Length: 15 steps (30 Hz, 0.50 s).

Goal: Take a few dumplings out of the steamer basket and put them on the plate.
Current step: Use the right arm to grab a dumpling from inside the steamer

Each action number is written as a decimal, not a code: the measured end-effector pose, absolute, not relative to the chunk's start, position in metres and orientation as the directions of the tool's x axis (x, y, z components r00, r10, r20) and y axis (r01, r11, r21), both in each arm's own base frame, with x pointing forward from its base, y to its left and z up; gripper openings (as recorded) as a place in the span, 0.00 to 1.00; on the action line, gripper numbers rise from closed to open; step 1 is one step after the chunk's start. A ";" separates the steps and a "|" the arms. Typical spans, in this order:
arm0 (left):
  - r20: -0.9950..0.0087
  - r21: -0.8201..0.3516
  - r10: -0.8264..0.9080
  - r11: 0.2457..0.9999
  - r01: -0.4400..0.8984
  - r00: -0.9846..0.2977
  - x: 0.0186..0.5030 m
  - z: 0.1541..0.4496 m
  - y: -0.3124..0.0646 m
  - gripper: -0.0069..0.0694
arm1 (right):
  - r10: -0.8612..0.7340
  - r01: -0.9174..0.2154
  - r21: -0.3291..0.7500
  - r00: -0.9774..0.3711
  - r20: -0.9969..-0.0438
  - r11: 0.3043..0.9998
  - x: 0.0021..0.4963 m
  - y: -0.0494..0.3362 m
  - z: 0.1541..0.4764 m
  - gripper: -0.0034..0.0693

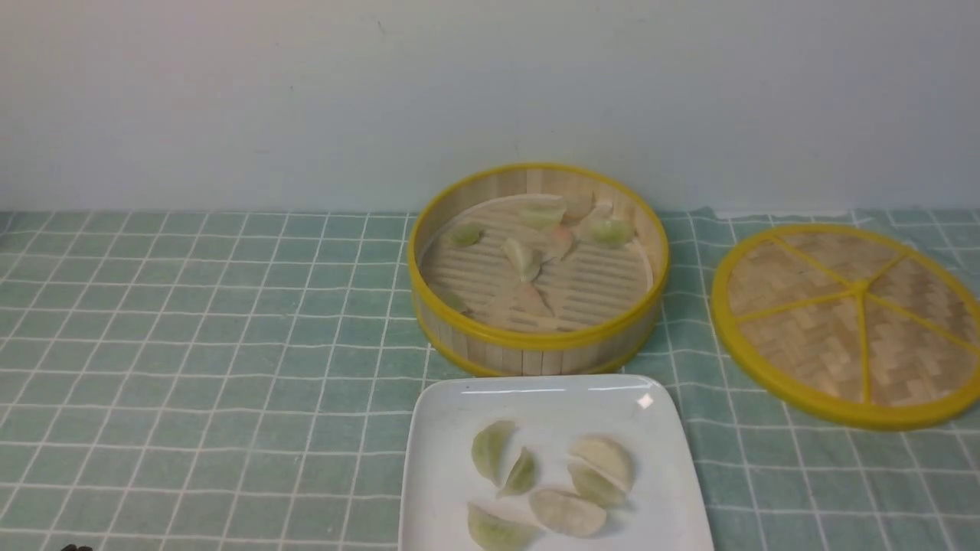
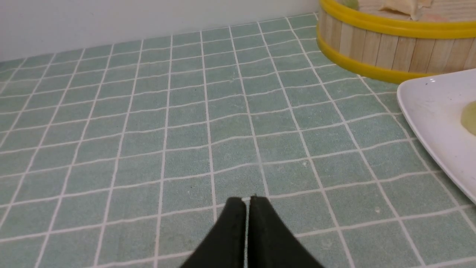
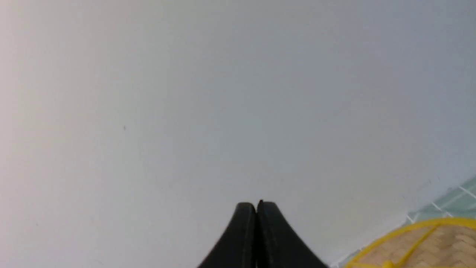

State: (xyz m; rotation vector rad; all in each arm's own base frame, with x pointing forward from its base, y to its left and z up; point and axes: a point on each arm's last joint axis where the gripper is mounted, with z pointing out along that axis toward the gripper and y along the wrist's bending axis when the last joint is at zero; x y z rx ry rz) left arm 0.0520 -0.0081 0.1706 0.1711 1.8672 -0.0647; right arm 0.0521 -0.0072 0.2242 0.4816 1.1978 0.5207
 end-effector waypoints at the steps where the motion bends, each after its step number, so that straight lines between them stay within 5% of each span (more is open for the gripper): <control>1: -0.953 0.042 0.085 0.988 0.151 -0.290 0.052 0.171 -0.008 0.08 | 0.627 -0.139 0.619 0.314 -0.713 0.773 0.051 -0.009 0.228 0.03; 7: -0.953 0.042 0.085 0.988 0.151 -0.290 0.052 0.171 -0.008 0.08 | 0.628 -0.205 0.593 0.273 -0.729 0.778 0.043 -0.003 0.268 0.03; 12: -0.953 0.042 0.085 0.988 0.151 -0.290 0.052 0.171 -0.008 0.08 | 0.453 -0.145 0.451 -0.023 -0.891 0.881 0.055 0.009 0.345 0.03; 15: -0.953 0.042 0.085 0.988 0.151 -0.289 0.052 0.171 -0.008 0.08 | 0.239 -0.114 0.299 -0.369 -0.898 0.947 0.098 0.021 0.374 0.03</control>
